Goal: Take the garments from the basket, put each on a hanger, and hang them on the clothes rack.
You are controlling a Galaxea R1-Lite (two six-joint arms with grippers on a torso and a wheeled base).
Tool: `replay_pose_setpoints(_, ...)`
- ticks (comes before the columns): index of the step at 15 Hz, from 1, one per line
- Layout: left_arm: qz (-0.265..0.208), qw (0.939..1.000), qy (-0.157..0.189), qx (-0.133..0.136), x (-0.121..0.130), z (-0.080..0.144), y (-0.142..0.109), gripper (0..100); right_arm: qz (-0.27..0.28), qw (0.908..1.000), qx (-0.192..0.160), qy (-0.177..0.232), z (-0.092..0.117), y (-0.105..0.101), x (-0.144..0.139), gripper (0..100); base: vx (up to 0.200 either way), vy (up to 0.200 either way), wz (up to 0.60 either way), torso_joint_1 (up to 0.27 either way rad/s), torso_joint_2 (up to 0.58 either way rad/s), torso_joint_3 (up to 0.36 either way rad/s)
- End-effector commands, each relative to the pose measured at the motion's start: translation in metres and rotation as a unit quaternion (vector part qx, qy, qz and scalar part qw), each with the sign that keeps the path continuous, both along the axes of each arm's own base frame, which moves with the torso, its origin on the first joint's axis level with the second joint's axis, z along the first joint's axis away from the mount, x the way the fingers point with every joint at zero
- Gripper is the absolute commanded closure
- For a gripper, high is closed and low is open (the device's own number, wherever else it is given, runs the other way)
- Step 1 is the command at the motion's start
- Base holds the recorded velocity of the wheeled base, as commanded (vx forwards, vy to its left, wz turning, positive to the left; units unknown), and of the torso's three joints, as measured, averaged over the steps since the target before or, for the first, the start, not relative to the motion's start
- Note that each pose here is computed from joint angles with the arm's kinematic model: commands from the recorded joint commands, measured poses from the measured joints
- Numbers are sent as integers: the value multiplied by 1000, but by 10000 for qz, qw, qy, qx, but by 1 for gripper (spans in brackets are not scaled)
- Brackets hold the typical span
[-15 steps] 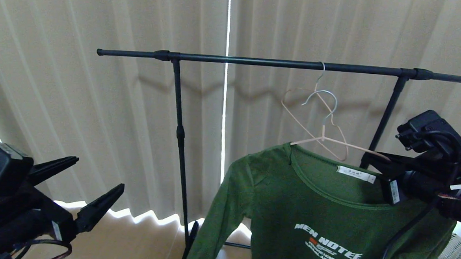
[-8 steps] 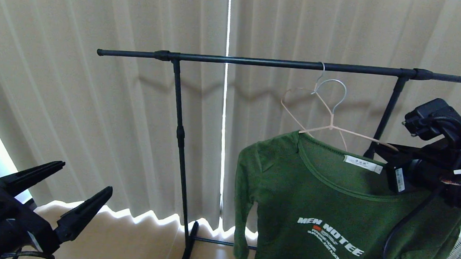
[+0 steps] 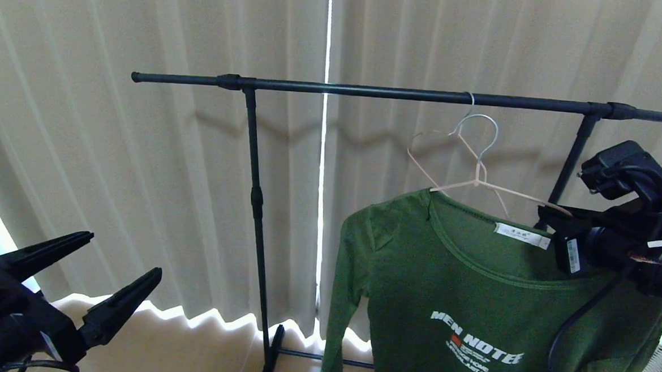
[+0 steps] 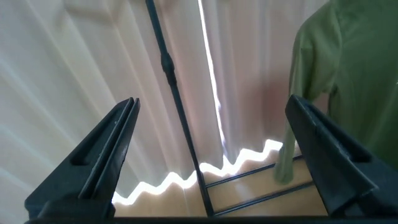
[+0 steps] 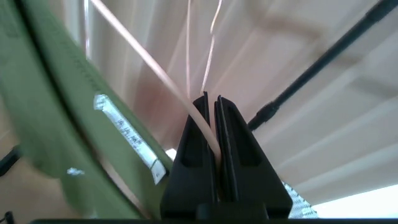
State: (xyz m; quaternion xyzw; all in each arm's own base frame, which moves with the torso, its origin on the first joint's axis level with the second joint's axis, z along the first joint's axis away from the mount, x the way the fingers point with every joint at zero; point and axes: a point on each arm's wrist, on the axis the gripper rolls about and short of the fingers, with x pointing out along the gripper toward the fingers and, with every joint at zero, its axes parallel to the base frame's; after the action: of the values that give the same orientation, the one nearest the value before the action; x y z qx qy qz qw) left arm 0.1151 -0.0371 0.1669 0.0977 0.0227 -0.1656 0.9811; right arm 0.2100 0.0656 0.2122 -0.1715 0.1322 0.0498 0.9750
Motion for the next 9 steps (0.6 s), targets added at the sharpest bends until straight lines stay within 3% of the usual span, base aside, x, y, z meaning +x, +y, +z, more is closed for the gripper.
replay_pose_setpoints(1, -5, 10000, 21, 6, 1, -1, 0, 0, -15, 10000, 43, 15, -1, 1, 2, 100, 200, 0, 0, 7, 7, 2)
replay_pose_setpoints(9, -6, 9999, 98, 39, 2, -4, -1, 0, -64, 9996, 288, 44, -1, 3, 6, 100, 200, 0, 0, 2, 4, 3)
